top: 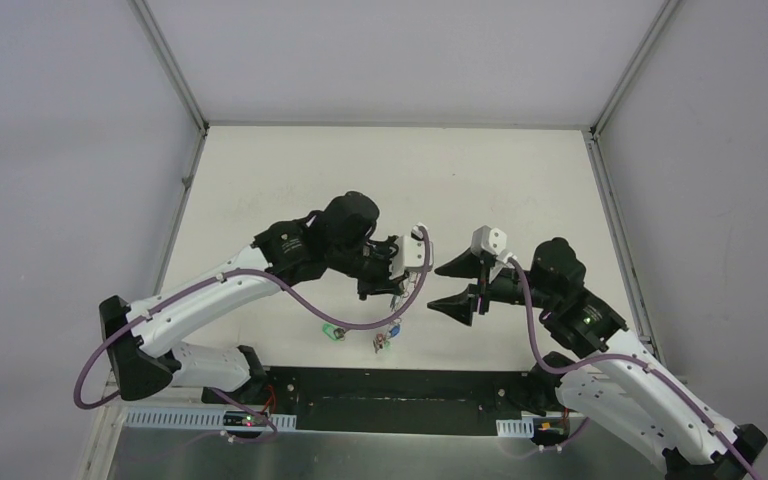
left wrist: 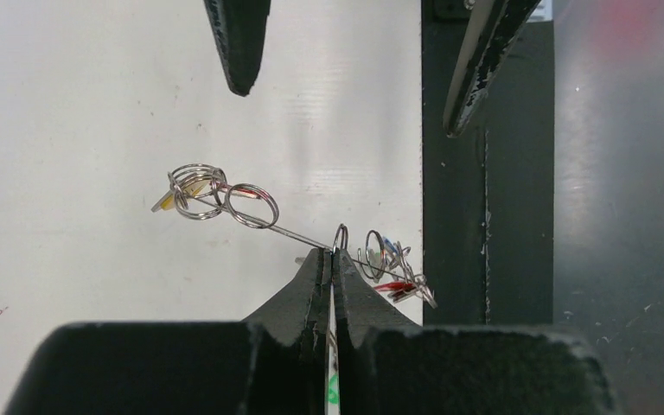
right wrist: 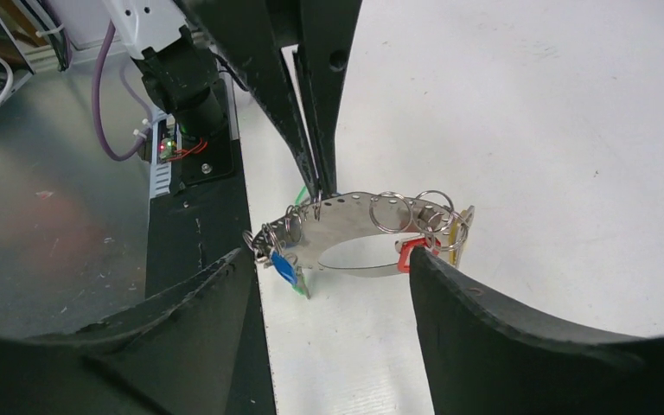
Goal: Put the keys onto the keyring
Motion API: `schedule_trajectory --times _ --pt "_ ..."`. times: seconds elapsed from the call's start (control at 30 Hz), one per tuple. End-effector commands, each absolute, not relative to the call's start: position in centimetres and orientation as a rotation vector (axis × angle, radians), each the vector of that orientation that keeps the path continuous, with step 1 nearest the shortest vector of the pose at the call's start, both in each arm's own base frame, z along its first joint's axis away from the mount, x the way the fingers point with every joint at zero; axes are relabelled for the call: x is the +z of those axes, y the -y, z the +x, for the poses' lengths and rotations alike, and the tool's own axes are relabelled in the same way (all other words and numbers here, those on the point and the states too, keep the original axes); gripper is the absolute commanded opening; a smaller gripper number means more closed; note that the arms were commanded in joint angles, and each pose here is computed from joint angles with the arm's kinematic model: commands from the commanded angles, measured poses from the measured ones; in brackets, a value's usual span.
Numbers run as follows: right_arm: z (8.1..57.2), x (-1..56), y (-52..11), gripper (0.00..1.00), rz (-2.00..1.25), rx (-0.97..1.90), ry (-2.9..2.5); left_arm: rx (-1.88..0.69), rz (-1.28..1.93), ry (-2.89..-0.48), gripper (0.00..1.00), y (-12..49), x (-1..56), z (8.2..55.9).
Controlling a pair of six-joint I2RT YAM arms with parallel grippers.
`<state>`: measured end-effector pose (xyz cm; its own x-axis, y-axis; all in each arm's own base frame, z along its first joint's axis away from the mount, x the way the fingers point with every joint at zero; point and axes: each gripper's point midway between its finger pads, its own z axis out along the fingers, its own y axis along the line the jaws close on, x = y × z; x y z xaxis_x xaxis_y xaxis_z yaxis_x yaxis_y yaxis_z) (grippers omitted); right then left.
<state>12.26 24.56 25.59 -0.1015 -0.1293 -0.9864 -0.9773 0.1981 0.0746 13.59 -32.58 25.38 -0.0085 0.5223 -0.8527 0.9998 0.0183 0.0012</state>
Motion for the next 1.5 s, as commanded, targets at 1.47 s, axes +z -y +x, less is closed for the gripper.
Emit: schedule_trajectory --times 1.47 --pt "13.9 16.4 -21.3 0.52 -0.767 0.959 -1.744 -0.799 1.458 -1.587 0.00 37.3 18.0 15.5"
